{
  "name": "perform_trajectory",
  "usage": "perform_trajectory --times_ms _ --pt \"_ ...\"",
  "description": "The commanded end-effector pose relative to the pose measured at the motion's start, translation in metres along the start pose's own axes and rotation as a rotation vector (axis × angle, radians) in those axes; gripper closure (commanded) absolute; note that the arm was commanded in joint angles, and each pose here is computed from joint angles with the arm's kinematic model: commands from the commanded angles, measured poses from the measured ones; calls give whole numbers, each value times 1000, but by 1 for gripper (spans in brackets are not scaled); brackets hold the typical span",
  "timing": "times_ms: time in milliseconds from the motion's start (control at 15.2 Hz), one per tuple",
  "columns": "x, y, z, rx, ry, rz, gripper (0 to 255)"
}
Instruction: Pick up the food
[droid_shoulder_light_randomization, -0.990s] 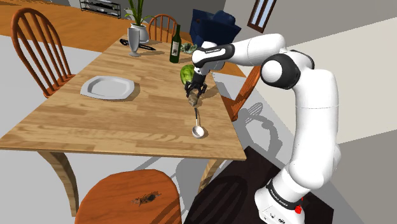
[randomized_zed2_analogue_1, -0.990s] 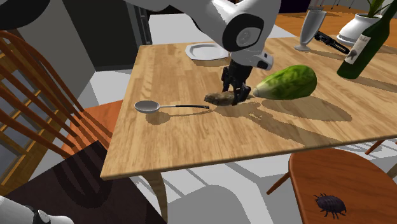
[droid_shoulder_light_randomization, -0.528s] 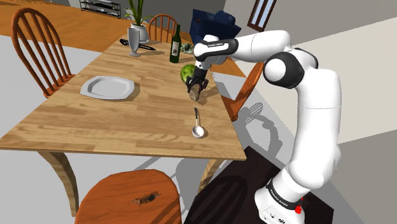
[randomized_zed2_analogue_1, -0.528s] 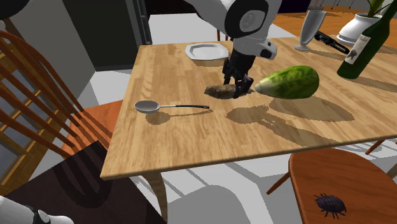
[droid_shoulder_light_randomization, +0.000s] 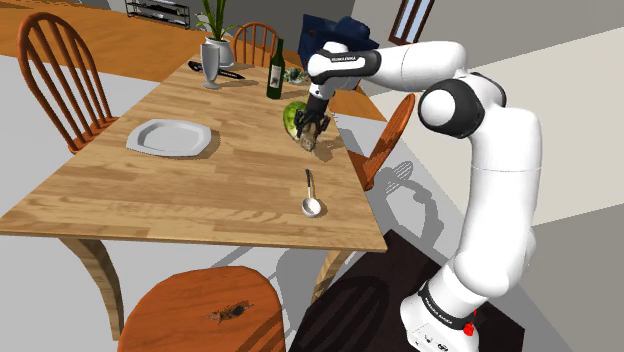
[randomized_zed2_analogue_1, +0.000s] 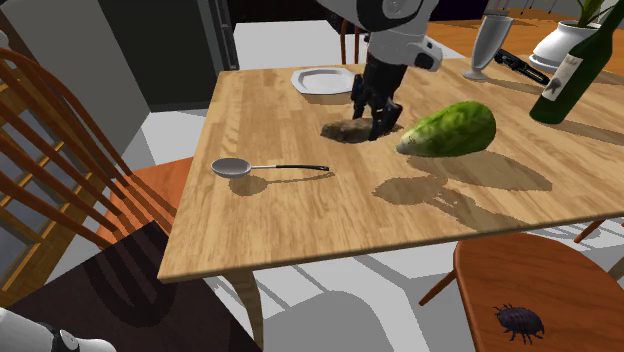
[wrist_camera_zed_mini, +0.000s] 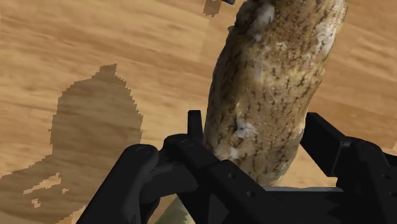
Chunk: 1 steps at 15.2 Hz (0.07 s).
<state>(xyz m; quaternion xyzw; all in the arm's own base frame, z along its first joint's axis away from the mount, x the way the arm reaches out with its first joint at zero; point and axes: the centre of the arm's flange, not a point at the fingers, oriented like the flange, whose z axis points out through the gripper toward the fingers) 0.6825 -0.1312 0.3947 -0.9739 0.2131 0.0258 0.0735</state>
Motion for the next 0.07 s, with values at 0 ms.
perform_trajectory --times_ms 0 --pt "1 -1 -4 0 0 0 255"
